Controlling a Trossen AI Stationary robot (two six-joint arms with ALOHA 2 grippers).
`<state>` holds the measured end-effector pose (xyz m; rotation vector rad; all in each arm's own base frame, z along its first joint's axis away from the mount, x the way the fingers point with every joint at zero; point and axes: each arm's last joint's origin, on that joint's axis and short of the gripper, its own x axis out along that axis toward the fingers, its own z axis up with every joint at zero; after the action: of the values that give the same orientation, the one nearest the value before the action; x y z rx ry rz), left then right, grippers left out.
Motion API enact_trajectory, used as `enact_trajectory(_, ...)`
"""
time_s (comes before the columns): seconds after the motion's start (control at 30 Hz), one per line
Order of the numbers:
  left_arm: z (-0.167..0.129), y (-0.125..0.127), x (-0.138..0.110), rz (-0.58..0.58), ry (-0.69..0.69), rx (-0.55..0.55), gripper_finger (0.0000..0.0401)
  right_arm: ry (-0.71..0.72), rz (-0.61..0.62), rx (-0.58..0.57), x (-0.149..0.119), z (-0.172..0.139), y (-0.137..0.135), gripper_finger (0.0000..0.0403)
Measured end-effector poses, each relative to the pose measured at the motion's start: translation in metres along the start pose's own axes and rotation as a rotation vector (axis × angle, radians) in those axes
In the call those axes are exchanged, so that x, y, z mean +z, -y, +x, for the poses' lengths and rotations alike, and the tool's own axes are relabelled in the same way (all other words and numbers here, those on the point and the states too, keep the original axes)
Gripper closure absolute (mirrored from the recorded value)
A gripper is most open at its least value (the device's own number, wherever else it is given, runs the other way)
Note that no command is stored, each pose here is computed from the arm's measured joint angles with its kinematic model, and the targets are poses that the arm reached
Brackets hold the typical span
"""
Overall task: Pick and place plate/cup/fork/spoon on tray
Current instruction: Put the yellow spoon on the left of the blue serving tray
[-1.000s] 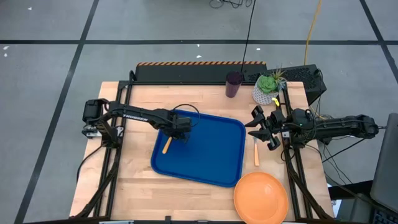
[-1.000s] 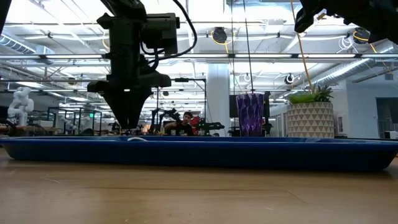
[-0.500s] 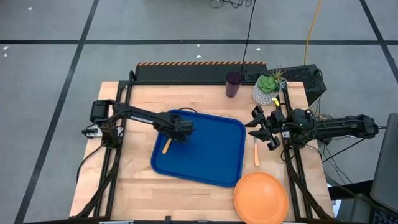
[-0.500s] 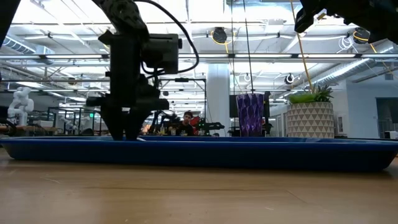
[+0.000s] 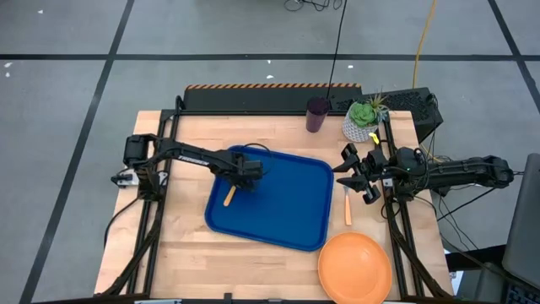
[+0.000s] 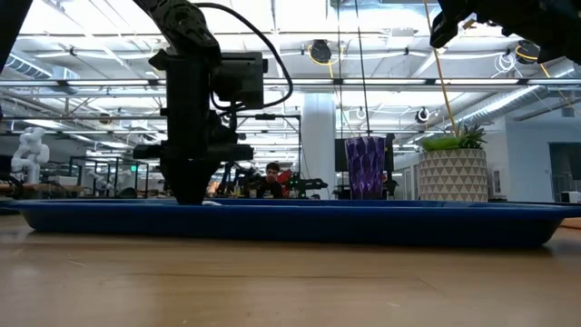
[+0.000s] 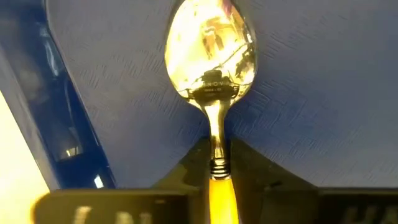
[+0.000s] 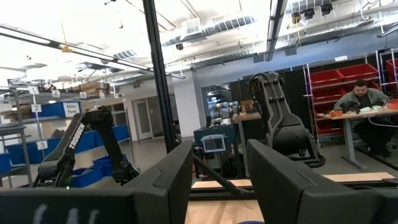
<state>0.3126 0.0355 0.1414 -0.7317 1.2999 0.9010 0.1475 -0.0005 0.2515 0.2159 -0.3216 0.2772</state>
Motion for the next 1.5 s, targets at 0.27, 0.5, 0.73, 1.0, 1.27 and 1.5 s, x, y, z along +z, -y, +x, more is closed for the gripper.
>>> enact_trajectory(0.27,-0.004,-0.001,-0.001,-0.011,-0.019,-0.024,0.0361,0.000,0.000,0.000,0.000,0.000,0.000,0.0259)
enact_trajectory(0.5,-0.031,-0.002,-0.002,-0.042,0.021,-0.120,0.0364,0.000,0.000,0.000,0.000,0.000,0.000,0.0259)
enact_trajectory(0.73,-0.069,0.002,0.005,-0.019,0.173,-0.362,0.0362,-0.001,0.018,0.003,0.000,0.000,0.000,0.0259)
enact_trajectory(1.0,-0.085,0.007,0.006,0.063,0.196,-0.515,0.0360,-0.010,0.030,0.028,0.000,0.000,-0.001,0.0259)
enact_trajectory(1.27,-0.098,0.024,0.007,0.166,0.296,-0.699,0.0360,-0.199,-0.169,-0.015,-0.019,-0.002,0.004,0.0259)
enact_trajectory(1.5,-0.116,0.040,0.010,0.270,0.396,-0.937,0.0360,-0.408,-0.380,-0.107,-0.041,-0.004,0.011,0.0259)
